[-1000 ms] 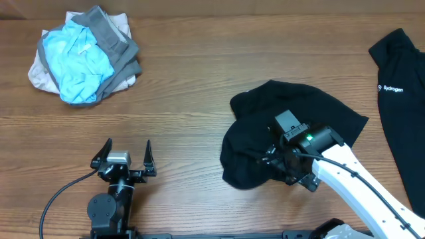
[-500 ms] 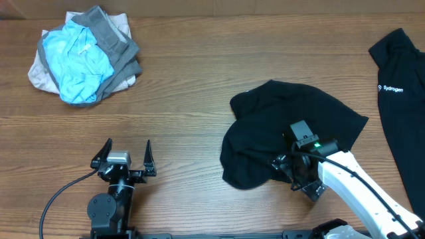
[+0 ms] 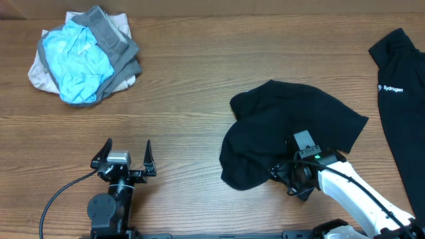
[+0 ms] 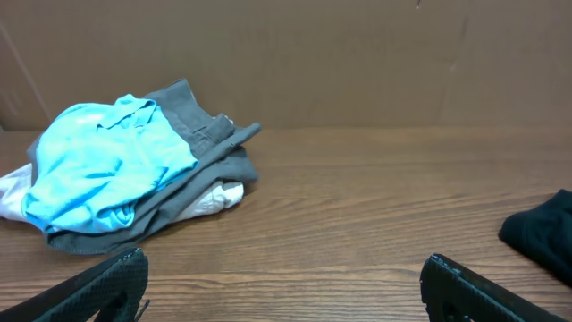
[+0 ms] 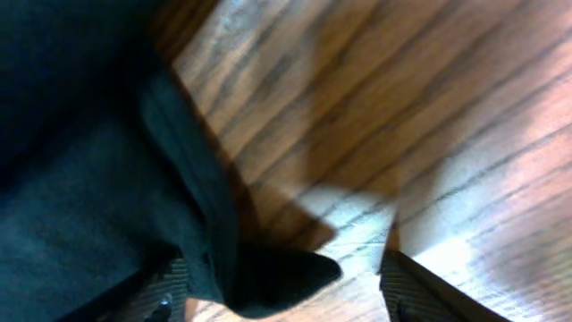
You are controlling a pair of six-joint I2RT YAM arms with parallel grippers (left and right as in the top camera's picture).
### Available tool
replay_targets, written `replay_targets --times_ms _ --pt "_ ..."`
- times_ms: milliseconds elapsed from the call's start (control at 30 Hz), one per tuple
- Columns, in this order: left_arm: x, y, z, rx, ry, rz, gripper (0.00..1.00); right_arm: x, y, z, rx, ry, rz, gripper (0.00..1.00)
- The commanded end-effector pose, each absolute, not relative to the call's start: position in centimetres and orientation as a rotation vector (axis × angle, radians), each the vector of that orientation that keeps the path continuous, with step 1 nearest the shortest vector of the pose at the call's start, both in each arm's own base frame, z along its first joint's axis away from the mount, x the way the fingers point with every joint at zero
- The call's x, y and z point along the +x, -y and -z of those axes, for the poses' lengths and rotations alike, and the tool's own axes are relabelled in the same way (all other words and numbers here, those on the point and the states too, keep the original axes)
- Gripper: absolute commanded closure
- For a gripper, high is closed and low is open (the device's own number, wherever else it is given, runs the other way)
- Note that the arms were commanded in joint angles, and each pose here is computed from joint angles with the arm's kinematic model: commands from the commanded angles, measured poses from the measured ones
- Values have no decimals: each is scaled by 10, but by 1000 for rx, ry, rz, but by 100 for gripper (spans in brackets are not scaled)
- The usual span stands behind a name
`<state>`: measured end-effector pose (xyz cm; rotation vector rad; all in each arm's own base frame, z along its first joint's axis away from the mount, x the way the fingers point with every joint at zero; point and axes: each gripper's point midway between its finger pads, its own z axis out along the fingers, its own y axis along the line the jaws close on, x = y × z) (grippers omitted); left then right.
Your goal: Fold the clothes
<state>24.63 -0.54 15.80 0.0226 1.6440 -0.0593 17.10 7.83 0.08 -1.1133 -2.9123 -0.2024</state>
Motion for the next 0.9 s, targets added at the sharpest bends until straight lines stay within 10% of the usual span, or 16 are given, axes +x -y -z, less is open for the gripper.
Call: replay_targets --times_ms 0,433,867 --pt "246 4 -158 35 -1638 36 0 166 -79 3 -1110 2903 221 31" --pt "246 4 -158 35 -1638 36 0 167 -70 4 -1197 2896 154 90" --pt "246 4 -158 35 -1638 36 0 173 -58 -36 -1337 2871 60 96"
